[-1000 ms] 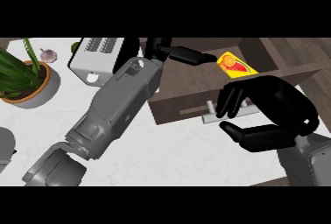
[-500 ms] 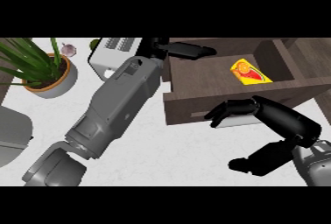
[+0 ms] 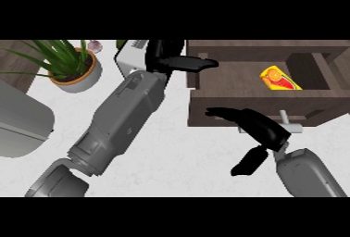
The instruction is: Pick up the cup, place it into the drawer and close the drawer
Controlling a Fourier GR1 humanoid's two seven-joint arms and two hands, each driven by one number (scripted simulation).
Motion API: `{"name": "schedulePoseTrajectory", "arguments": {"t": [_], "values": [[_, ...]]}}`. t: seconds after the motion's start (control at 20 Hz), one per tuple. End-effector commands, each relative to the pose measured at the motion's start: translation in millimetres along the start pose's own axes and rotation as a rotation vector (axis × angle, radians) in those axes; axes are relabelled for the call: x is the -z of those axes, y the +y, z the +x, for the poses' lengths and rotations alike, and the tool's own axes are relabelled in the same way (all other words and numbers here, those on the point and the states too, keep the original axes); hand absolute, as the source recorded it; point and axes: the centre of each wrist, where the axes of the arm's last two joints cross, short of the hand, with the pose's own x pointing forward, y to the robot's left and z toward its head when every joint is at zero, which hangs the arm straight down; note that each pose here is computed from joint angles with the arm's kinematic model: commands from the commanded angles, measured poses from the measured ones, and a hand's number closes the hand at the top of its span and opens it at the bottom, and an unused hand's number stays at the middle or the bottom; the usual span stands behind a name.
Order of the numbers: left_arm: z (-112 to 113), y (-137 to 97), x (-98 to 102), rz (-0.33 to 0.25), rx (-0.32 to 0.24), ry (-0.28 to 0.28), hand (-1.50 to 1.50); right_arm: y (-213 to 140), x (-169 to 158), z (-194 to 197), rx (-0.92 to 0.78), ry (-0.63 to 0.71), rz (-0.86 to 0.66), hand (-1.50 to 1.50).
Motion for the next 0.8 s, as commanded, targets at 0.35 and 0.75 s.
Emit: {"name": "schedulePoseTrajectory", "arguments": {"t": [0.35,0.75], "values": [[2.6,55.9,-10.7,0.004,-0.042,-0.029,-1.5,2.0,54.0,-84.1,-0.05,0.14,-0.004,1.5],[0.3,74.5,-26.5,-0.009,-0.087,-0.016,-1.5,-79.3,54.5,-88.9,0.005,0.081,-0.267,1.5]]}}
